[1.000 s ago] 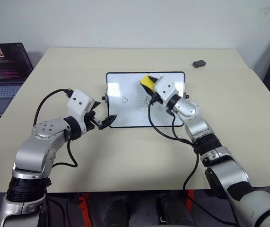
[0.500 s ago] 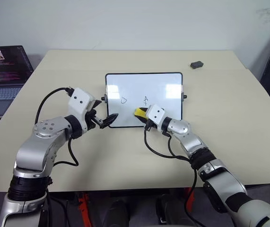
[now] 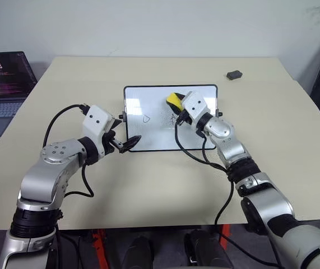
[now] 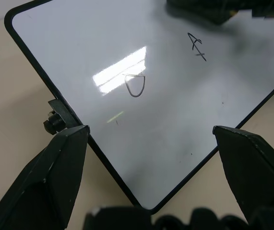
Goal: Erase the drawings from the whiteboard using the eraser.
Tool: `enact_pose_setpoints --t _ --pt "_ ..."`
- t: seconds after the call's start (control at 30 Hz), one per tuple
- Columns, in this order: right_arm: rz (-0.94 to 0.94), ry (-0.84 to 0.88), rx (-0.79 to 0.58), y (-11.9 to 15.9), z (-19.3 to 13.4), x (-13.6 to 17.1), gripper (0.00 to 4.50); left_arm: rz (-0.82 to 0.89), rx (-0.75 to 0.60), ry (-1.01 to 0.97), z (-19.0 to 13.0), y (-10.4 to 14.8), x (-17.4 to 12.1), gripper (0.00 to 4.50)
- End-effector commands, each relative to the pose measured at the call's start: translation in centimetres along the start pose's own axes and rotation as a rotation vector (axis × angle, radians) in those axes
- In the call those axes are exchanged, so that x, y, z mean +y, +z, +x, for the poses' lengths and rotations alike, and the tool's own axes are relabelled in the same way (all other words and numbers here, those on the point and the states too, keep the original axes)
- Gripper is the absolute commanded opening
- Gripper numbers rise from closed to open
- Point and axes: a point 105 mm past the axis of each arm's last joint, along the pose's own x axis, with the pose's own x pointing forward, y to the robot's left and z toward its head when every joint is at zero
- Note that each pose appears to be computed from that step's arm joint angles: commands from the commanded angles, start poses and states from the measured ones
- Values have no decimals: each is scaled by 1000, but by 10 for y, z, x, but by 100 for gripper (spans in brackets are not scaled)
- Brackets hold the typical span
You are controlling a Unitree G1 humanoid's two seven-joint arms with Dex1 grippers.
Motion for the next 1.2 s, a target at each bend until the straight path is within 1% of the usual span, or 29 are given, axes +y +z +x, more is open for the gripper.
enact_pose_setpoints --t 0.03,0.17,0.3,0.37,0.43,0.5,0.57,0.67,0.77,0.9,1.0,1.1,1.2 --pt "10 92 100 -27 -7 24 112 35 -37 -1 -1 11 0 450" --pt "40 243 176 -49 -22 56 112 35 -39 0 -2 12 0 450" --pt "30 348 217 -58 -32 73 112 32 -43 3 -1 13 1 450" --pt "23 337 165 -46 -30 71 112 31 -45 2 0 13 1 450" --pt "28 289 23 -17 -23 61 112 30 -46 1 0 13 0 450" --pt "35 202 -119 13 -18 43 112 31 -46 1 0 13 0 450" --pt "23 123 -161 23 -16 26 112 31 -46 2 0 13 0 450" --pt "-19 7 -101 14 -12 2 112 30 -45 0 1 12 0 450" --pt "-40 -19 -15 -2 -11 -3 112 30 -44 -2 1 12 -1 450" --pt "-16 51 109 -31 -17 14 112 32 -46 -1 1 13 -1 450" --pt "1 160 180 -48 -27 34 112 34 -47 0 0 13 -1 450" --pt "1 246 225 -56 -34 47 112 35 -47 1 0 13 0 450" --pt "2 254 226 -54 -35 48 112 35 -48 1 1 13 0 450"
